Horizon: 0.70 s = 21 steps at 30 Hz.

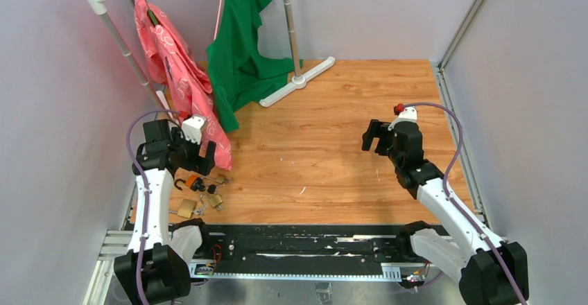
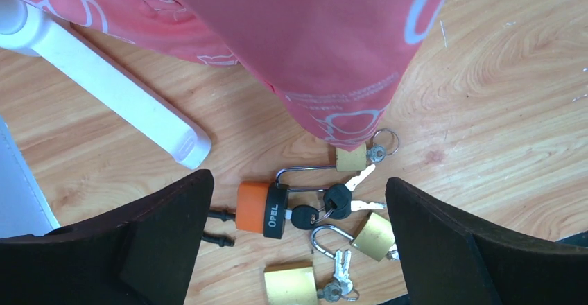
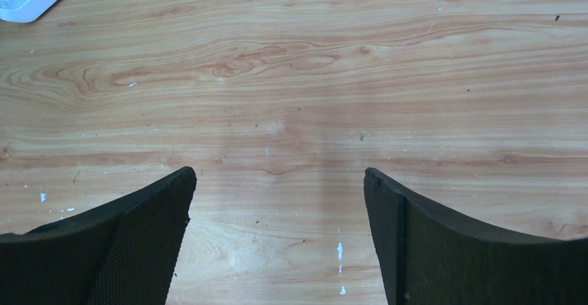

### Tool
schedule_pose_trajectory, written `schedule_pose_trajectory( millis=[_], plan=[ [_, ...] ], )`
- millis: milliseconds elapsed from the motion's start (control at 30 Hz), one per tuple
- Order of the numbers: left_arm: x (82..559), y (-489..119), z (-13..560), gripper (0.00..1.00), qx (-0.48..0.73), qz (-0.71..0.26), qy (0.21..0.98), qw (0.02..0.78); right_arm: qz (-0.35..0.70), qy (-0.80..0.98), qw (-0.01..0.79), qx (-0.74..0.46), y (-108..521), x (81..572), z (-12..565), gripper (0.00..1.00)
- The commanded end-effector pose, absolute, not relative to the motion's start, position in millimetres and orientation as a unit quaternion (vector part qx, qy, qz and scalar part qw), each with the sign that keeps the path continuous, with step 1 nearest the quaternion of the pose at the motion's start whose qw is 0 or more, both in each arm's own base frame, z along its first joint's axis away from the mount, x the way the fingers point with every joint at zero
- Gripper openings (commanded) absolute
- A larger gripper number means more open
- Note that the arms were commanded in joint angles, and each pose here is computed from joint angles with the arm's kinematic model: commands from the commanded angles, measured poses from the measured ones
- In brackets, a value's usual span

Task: Lock with the key
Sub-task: Pick up the lock from the center of the board.

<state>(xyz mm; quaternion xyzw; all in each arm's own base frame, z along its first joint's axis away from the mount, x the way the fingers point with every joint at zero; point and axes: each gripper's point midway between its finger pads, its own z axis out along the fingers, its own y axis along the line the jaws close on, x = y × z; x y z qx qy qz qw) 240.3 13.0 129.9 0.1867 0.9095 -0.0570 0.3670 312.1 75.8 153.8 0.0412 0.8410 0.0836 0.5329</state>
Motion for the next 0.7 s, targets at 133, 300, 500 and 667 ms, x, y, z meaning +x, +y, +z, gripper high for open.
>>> schedule_pose_trajectory(
  millis=[133,300,500,667],
  plan=[
    [247,-24,152,1.00,0.297,-0.149,0.857,0.395,0.100,0.822,0.561,0.010,80,314,177,0.94],
    [245,-45,140,0.86,0.394,-0.171,0.841,0.329,0.163,0.810,0.562,-0.039,108,311,196,0.92],
    [245,-48,99,0.77,0.529,-0.101,0.815,0.212,0.227,0.790,0.562,-0.088,134,303,219,0.90],
    [240,-38,107,0.70,0.610,-0.108,0.766,0.171,0.250,0.786,0.554,-0.113,143,295,224,0.88]
  ],
)
